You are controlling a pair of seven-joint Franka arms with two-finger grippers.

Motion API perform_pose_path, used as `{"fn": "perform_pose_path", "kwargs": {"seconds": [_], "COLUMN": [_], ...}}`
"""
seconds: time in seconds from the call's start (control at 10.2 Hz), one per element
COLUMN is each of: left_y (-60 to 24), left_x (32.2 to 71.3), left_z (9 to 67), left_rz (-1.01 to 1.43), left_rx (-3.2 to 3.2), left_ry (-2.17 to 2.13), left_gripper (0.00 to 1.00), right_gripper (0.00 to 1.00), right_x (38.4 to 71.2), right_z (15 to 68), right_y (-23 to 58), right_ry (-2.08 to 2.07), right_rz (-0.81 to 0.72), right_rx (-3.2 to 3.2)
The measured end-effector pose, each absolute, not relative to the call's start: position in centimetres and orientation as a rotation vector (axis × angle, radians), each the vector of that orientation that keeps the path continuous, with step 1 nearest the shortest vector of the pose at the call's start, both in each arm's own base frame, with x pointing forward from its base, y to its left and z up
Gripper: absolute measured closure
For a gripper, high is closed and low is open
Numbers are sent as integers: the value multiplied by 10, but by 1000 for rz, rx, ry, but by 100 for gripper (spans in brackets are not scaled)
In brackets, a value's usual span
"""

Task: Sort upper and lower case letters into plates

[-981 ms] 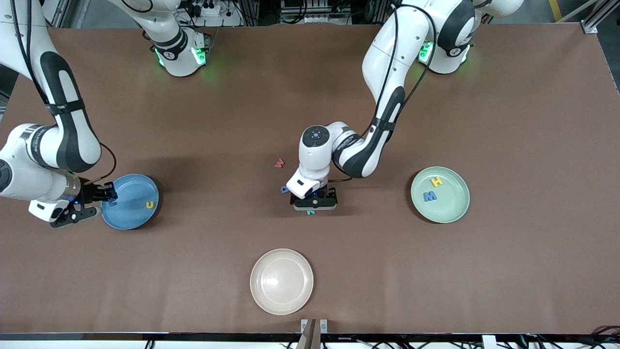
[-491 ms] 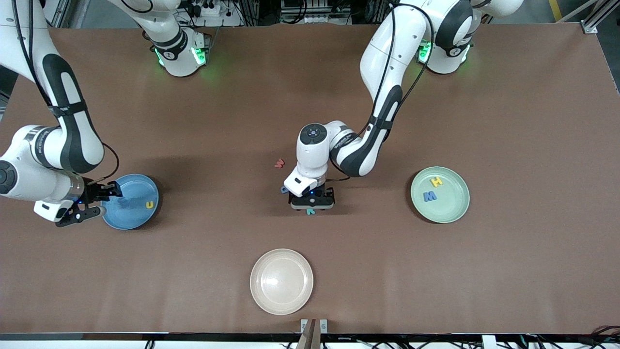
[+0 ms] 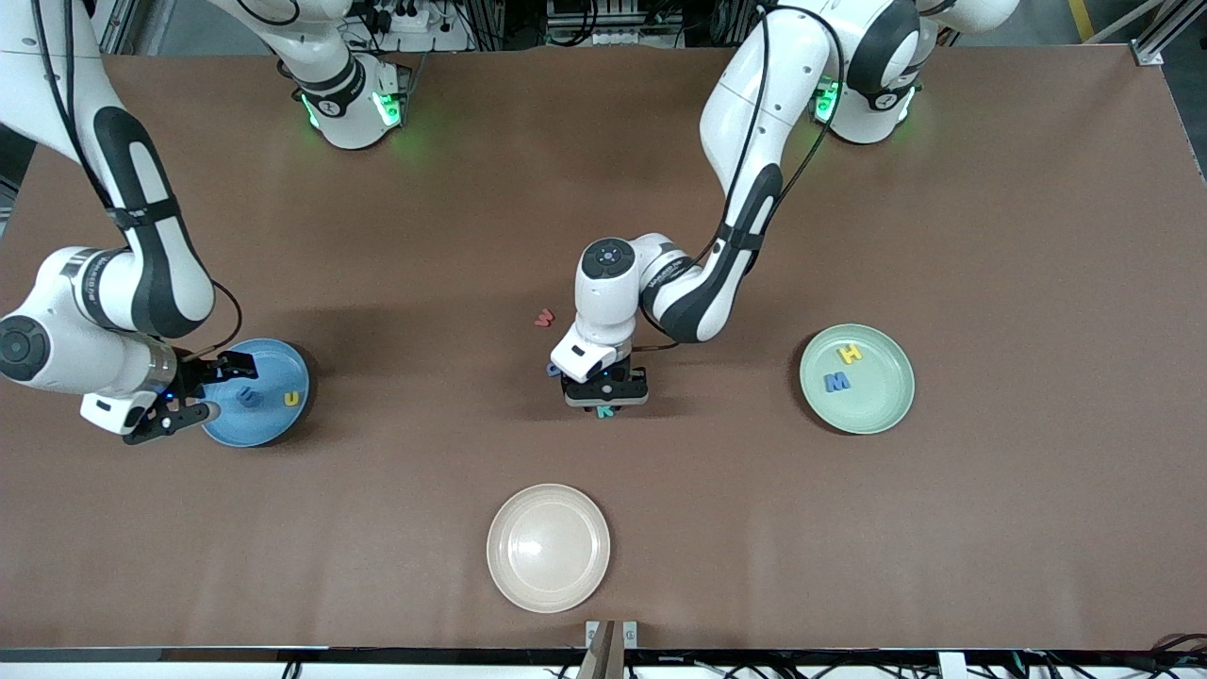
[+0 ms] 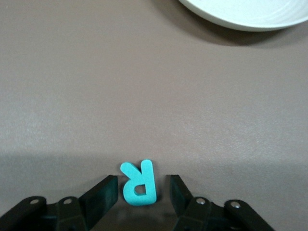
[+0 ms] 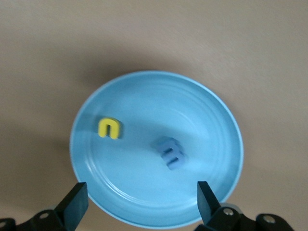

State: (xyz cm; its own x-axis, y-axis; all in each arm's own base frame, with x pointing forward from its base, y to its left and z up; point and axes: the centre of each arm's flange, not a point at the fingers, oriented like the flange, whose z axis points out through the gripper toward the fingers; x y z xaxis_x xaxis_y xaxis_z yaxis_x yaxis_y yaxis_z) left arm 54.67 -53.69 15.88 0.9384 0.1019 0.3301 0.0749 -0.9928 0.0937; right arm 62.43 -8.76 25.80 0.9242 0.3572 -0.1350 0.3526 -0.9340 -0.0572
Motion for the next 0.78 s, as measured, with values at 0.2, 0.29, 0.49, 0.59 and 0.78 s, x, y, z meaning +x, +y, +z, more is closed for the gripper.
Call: {"fn": "perform_pose_path", "kwargs": {"seconds": [0.2,0.29,0.49,0.59,0.78], "left_y": [-537,-538,-539,-540,-540], "left_x": [546,546,545,545,545], "left_z": [159,159,160,162,162], "left_rz": [518,518,519,520,520], "left_rx": [3013,3012,3011,3010,3011], "left_ry": [168,171,173,173,174], "left_gripper": [48,51,59,65,65], "right_gripper": [0,0,0,0,0], "right_x": [630,633,636,636,632], "right_z": [258,257,255,254,254], "right_y": [-60,-43,4,32,78], "right_ry": [-553,-520,-450,-412,-344], "right_rz": [215,216,218,219,220], "right_rx": [-3056,-3066,-3088,-3100,-3120]}}
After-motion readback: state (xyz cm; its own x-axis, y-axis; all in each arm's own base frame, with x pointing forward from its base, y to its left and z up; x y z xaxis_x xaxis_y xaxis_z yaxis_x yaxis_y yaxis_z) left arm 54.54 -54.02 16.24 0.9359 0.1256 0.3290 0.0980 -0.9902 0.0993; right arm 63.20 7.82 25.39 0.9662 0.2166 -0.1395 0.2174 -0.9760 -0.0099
